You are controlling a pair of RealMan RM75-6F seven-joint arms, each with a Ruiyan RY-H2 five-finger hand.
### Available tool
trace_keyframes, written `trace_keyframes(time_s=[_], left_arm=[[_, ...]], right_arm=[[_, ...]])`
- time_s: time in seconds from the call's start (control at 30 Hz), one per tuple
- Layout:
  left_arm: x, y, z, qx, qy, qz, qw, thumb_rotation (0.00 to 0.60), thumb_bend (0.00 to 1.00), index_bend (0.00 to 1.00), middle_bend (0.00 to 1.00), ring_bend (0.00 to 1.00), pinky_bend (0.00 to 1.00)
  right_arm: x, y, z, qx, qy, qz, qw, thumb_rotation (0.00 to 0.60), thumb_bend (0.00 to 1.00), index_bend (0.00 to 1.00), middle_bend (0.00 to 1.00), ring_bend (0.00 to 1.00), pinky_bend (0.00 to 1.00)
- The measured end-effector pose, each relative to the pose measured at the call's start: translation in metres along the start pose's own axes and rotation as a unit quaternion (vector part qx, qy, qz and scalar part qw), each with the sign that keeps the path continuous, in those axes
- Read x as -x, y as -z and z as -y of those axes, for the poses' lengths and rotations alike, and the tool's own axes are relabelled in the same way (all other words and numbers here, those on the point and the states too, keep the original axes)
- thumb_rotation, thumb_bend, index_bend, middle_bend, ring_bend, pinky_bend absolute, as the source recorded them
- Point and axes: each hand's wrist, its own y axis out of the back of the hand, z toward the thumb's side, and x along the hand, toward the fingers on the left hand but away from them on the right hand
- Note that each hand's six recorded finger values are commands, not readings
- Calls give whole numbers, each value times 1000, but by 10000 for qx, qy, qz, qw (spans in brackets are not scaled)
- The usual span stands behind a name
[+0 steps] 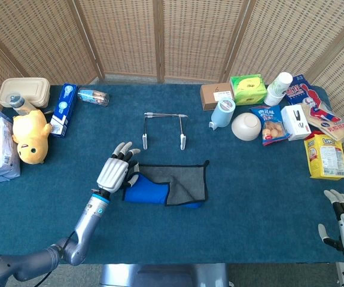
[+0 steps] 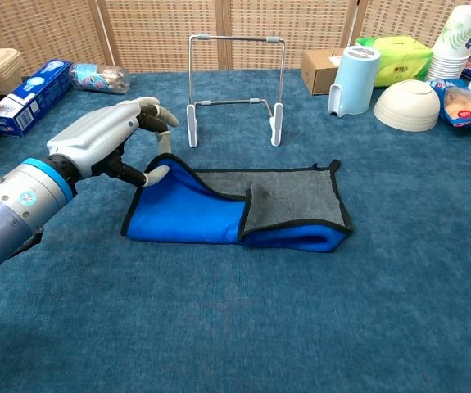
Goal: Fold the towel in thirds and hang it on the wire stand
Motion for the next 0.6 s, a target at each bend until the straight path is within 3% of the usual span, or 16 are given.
trace_keyframes(time_s=[0.37,0.6], left_arm=[[3,9,5,-97,105,-167,9998,600,492,527,178,0,5],[2,9,5,-111,103,-189,9997,600,480,330,123,0,0]], right_arm=[[-2,1,-1,37,-1,10,10000,600,409,57,71,0,71],[-2,1,-1,47,3,26,10000,600,409,57,71,0,71]])
